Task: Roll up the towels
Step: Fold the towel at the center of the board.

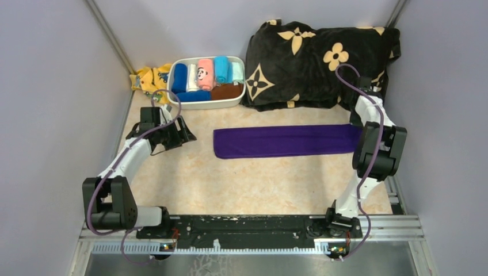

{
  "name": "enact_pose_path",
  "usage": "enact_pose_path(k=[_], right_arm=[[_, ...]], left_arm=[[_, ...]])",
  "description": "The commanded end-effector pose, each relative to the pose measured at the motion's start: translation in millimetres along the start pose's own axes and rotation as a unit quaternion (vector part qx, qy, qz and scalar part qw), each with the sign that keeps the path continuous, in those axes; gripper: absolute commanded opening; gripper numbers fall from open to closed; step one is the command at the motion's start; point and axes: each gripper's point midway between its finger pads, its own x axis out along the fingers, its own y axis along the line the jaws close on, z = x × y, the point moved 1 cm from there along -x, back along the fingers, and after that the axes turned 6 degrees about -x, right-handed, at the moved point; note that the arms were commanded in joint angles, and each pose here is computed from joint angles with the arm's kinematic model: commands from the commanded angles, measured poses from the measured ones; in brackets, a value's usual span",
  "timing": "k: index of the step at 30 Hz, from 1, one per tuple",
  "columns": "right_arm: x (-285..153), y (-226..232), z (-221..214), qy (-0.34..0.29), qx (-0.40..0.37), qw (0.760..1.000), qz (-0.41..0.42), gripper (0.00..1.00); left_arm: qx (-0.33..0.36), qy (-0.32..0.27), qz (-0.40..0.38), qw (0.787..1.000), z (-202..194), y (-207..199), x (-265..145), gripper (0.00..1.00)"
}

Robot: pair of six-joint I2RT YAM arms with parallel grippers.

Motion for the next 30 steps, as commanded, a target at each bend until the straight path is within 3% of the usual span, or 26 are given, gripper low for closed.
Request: enact_pose_path(k=[1,8,15,24,30], right_arm=[[-60,44,14,-0.063,-0.015,0.989,0.131,0.0],[-141,164,-19,-0.059,-0.057,0.929,0.362,0.0],[-229,251,-37,-0.083,-0.079,0.867,0.485,0.0],[-284,330,-55,-0.069,-0.1,0.849,0.514,0.0],[-309,372,-62,-0.052,-0.106,0.844,0.524,0.0]], left_arm=[[-0.019,0.026,-0.05,0.998,-12,-18,9,0.78],[-0.026,0.056,-0.062,0.996,-17,-21,27,0.77],[-0.044,0.086,-0.095,0.991,-27,-36,47,0.74],[-0.051,0.123,-0.125,0.983,-33,-57,73,0.67],[-0.057,0.144,-0.131,0.979,-38,-58,85,0.56]])
